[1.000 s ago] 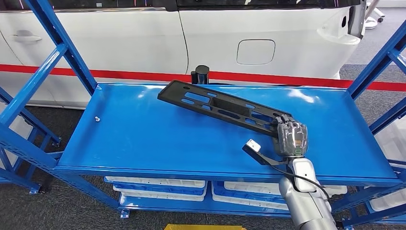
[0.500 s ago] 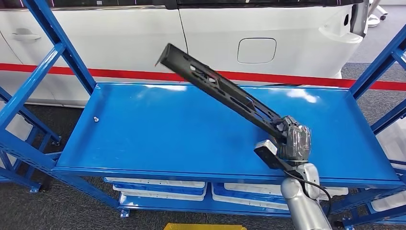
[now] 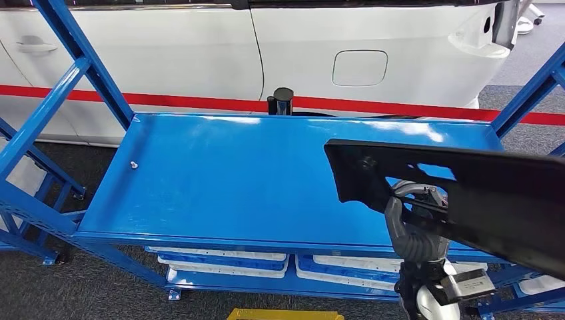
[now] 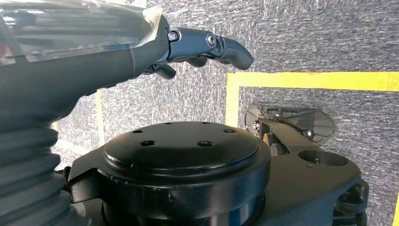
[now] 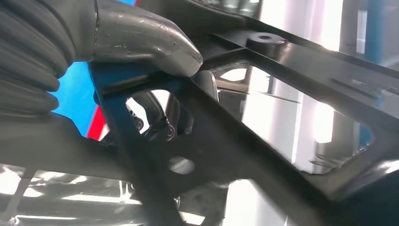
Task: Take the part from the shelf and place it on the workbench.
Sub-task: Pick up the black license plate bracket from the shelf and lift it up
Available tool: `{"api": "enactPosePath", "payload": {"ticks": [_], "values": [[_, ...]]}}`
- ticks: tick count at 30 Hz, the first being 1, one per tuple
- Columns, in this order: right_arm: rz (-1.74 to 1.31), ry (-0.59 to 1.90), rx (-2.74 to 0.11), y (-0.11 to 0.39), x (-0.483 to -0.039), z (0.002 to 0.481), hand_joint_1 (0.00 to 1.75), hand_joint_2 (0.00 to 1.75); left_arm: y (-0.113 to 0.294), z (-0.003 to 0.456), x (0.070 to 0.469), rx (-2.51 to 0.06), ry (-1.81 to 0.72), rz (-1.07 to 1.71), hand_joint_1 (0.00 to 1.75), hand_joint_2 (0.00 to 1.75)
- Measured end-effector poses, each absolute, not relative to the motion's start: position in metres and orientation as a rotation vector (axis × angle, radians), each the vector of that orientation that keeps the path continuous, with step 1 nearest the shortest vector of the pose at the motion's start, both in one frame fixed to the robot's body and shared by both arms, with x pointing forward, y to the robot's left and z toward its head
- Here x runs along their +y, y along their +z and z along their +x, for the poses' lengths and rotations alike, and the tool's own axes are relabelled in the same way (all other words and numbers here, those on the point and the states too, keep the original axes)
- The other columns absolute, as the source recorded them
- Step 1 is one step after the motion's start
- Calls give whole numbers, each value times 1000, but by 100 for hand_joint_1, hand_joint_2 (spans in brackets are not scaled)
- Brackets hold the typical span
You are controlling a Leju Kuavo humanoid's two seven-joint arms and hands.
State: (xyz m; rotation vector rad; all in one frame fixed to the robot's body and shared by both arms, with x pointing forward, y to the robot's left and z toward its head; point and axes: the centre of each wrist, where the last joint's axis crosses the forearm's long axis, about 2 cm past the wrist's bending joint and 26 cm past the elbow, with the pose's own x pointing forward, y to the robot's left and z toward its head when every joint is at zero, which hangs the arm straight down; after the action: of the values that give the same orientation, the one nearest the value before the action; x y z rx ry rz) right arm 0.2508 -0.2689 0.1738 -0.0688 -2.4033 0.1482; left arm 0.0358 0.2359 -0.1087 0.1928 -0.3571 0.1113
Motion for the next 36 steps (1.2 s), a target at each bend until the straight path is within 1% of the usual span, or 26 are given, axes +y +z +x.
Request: {"api": "enactPosePath", "payload": {"ticks": [6,14,36], "values": [[-52,148,-2449,181,-269,242,175,175,-109,36,237,-360,114,191,0,175],[-80,139,-2472,179,-263,214,175,175,-109,36,238,-367,134,192,0,175],[-208,116,-2484,181,-264,202,175,175,-109,36,239,-384,156,177,0,175]]}}
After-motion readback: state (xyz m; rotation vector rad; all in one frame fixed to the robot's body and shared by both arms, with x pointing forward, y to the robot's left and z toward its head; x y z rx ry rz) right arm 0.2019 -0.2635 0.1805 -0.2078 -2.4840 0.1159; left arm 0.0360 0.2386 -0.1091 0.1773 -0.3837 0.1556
